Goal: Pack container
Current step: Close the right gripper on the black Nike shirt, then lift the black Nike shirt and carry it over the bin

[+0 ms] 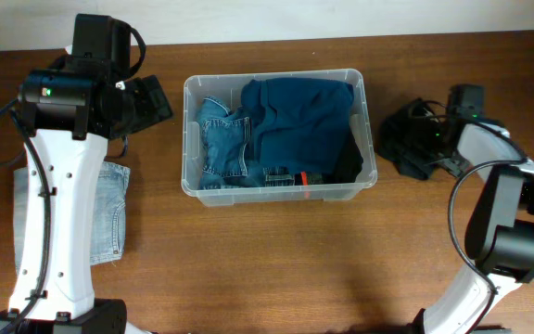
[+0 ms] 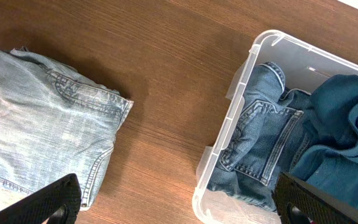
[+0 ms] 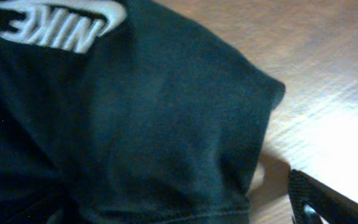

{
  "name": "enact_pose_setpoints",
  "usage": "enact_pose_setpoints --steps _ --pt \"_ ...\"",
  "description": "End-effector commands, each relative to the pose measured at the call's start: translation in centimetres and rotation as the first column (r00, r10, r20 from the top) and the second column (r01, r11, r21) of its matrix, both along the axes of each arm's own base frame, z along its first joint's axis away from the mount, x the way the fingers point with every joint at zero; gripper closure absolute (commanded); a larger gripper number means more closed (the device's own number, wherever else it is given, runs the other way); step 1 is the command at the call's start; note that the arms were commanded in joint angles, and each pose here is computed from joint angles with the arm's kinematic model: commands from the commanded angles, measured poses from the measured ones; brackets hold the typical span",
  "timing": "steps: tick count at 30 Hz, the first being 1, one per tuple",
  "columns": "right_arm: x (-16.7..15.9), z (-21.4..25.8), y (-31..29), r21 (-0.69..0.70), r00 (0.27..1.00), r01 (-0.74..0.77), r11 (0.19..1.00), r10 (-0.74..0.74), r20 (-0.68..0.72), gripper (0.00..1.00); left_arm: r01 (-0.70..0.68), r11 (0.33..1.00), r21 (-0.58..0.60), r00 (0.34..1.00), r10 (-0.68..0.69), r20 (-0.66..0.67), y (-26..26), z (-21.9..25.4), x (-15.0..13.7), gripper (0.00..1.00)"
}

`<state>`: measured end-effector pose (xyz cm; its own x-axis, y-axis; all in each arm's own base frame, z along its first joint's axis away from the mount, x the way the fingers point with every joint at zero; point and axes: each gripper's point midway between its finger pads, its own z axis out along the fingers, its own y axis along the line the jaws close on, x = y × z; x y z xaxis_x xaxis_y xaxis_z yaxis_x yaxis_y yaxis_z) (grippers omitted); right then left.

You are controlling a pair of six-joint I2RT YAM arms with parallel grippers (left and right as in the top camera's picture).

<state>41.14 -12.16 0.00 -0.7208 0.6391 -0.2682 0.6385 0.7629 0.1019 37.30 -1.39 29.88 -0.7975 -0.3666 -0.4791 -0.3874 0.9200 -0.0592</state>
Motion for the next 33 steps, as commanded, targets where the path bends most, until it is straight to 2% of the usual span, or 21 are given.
enact_pose_setpoints --steps 1,5,18,21,24,29,33 --pt "-7.5 -5.8 -2.5 -0.027 0.952 0.0 1.0 -0.009 -0.305 0.01 0.004 1.0 0.006 1.0 -0.004 -0.008 0.2 -0.2 0.1 0.01" --pt "-7.0 -3.2 -4.4 -0.018 0.946 -0.011 1.0 0.004 -0.325 0.01 0.004 1.0 0.006 1.0 -0.004 -0.008 0.2 -0.2 0.1 0.01" --pt "-0.6 5.6 -3.5 -0.074 0.962 -0.138 0.988 0.116 -0.246 0.01 0.004 1.0 0.006 1.0 -0.004 -0.008 0.2 -0.2 0.1 0.01" --pt "0.1 5.8 -2.1 -0.072 0.96 -0.167 0.983 0.146 -0.238 0.02 0.004 1.0 0.006 1.0 -0.004 -0.008 0.2 -0.2 0.1 0.01" --pt "0.7 5.4 -0.3 -0.014 0.966 -0.167 0.986 0.16 -0.203 0.01 0.004 1.0 0.006 1.0 -0.004 -0.008 0.2 -0.2 0.1 0.01" --pt "1.3 4.7 0.8 0.059 0.984 -0.071 0.996 0.08 -0.157 0.02 0.004 1.0 0.006 1.0 -0.004 -0.008 0.2 -0.2 0.1 0.01" --pt "0.3 3.1 1.0 0.074 0.984 0.009 0.997 0.005 -0.18 0.02 0.004 1.0 0.006 1.0 -0.004 -0.008 0.2 -0.2 0.1 0.01"
